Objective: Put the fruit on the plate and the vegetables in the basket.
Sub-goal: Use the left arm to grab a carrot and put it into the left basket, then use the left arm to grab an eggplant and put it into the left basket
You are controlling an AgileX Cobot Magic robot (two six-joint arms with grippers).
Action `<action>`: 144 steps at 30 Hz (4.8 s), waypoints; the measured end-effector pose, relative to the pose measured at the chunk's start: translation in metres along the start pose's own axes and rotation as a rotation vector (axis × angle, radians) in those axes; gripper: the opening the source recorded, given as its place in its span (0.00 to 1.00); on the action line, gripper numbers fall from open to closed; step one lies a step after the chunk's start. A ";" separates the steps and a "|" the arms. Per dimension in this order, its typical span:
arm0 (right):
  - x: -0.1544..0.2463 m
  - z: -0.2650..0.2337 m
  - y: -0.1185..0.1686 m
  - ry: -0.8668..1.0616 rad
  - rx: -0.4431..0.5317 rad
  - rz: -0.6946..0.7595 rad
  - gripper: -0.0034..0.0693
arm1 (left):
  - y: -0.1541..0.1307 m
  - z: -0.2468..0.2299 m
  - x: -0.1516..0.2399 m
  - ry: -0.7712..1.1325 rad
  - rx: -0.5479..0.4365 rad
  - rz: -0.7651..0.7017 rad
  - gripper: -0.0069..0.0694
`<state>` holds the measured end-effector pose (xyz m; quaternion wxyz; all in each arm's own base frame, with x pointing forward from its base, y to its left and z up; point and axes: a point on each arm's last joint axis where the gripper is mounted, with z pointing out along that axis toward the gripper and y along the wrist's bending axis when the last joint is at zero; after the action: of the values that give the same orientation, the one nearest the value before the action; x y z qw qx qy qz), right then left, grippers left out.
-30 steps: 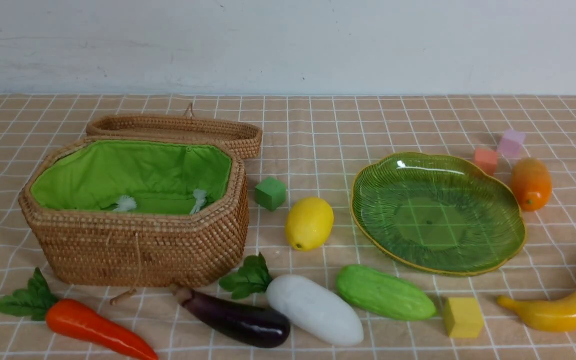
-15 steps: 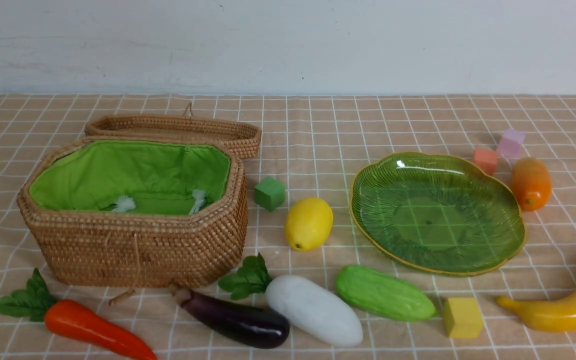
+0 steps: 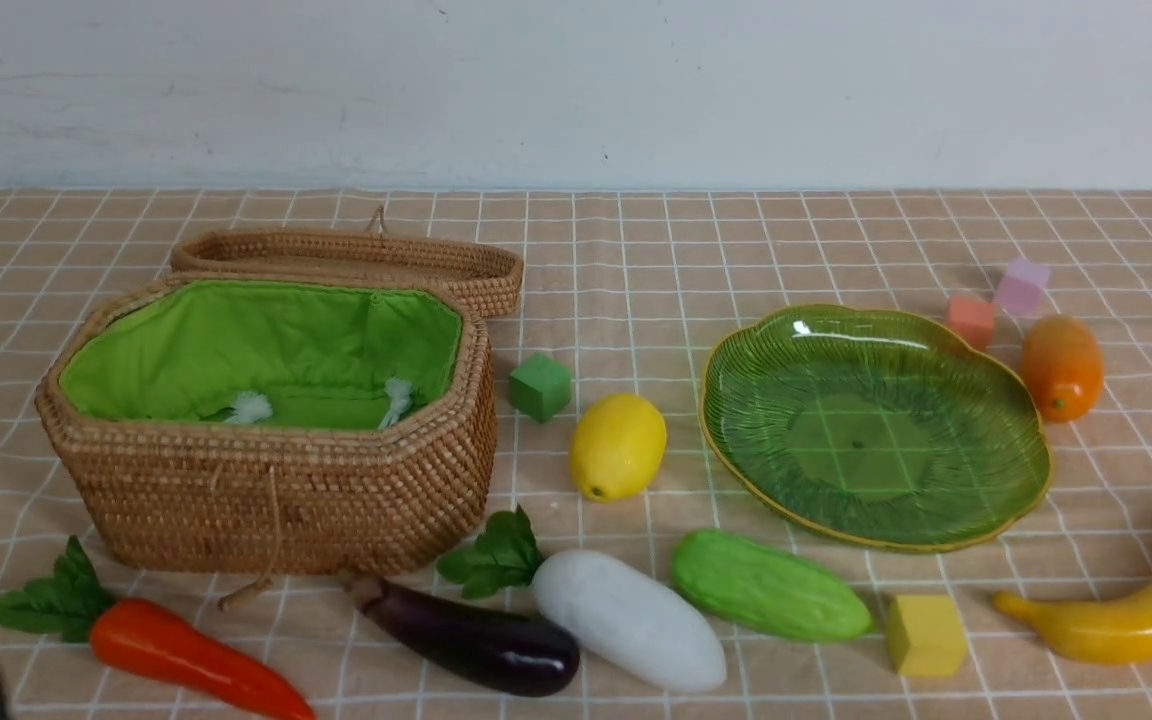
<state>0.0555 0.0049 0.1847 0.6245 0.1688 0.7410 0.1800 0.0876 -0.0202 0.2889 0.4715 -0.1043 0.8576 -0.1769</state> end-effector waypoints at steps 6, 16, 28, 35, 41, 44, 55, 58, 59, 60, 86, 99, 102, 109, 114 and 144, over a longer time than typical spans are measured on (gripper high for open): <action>-0.012 -0.001 0.006 -0.107 -0.070 0.270 0.37 | -0.013 0.026 -0.002 0.334 0.045 0.201 0.07; -0.080 -0.041 0.083 0.502 -0.318 -0.176 0.18 | -0.026 0.087 -0.010 0.628 0.221 0.506 0.07; -0.117 -0.052 0.110 0.556 -0.500 -0.552 0.17 | -0.016 0.142 -0.025 0.716 0.365 1.196 0.40; -0.118 -0.051 0.109 0.541 -0.495 -0.569 0.17 | -0.001 0.179 -0.015 0.745 0.417 1.459 0.72; -0.119 -0.051 0.109 0.534 -0.492 -0.571 0.17 | 0.010 0.200 -0.004 0.814 0.453 1.576 0.65; -0.119 -0.050 0.109 0.532 -0.490 -0.572 0.17 | 0.016 0.207 -0.001 0.849 0.450 1.618 0.57; -0.119 -0.050 0.109 0.532 -0.490 -0.573 0.17 | 0.023 0.218 0.002 0.916 0.430 1.631 0.38; -0.119 -0.050 0.109 0.532 -0.490 -0.573 0.17 | 0.023 0.218 0.002 0.920 0.417 1.616 0.41; -0.119 -0.050 0.109 0.532 -0.490 -0.573 0.17 | 0.023 0.218 0.002 0.919 0.416 1.615 0.43; -0.119 -0.050 0.109 0.532 -0.490 -0.573 0.17 | 0.024 0.218 0.002 0.921 0.413 1.619 0.46; -0.130 -0.048 0.121 0.384 -0.551 -0.461 0.19 | -0.029 0.131 -0.076 0.594 0.165 1.407 0.42; -0.147 -0.043 0.127 0.198 -0.557 -0.385 0.20 | -0.096 0.183 -0.133 0.252 0.137 1.548 0.42; -0.146 -0.044 0.127 0.210 -0.565 -0.375 0.20 | -0.088 0.214 -0.123 0.310 0.101 1.569 0.49; -0.142 -0.046 0.127 0.262 -0.577 -0.378 0.21 | -0.090 0.219 -0.123 0.279 0.029 1.412 0.94; -0.139 -0.050 0.127 0.323 -0.589 -0.399 0.21 | -0.118 0.179 -0.112 0.339 0.090 1.290 0.83; -0.130 -0.083 0.124 0.656 -0.646 -0.529 0.23 | -0.153 0.253 0.082 0.826 0.412 1.837 0.70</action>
<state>-0.0016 0.0473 0.3691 0.4039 -0.2901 0.8216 0.2787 0.2596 -0.2404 0.1629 0.1017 0.7442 0.6545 0.0865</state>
